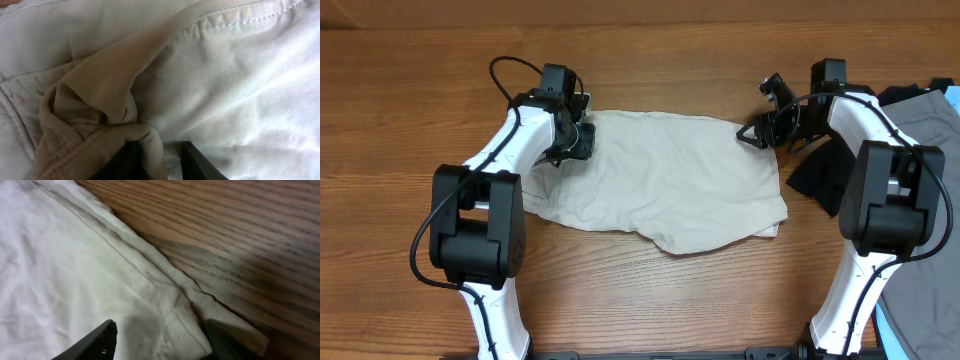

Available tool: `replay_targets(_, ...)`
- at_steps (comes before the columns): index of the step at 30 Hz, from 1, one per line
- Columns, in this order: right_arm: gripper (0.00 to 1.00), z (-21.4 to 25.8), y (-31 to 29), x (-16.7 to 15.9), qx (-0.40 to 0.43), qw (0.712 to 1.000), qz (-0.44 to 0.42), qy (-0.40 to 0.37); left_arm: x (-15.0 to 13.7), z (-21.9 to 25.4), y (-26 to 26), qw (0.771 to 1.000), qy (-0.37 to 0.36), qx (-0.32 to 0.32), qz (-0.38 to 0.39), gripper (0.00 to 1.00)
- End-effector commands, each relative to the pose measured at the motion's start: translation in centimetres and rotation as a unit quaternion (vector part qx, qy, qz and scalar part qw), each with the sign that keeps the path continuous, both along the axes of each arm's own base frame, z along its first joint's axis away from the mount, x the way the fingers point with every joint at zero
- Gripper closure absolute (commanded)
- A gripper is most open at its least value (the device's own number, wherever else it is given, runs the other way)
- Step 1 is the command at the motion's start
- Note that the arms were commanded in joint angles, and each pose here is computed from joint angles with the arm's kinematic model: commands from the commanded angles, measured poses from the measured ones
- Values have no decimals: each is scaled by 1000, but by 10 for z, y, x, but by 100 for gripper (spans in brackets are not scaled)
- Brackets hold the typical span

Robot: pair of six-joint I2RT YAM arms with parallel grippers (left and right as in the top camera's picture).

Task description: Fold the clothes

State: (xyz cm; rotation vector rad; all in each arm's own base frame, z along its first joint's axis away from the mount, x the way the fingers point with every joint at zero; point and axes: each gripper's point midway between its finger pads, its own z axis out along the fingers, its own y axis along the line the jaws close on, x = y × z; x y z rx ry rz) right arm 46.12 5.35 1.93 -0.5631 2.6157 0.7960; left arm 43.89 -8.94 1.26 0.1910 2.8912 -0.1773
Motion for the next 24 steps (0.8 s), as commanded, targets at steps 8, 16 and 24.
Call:
replay_targets(8,67,1,-5,4,-27,1000,-1,-9,-23,-48,41,995,62,75,21,69)
replay_targets(16,96,16,3,12,2,1000,4,-29,-20,-39,41,995,65,76,21,90)
replay_targets(24,96,66,5,9,20,999,-36,-17,7,35,35,996,56,73,20,96)
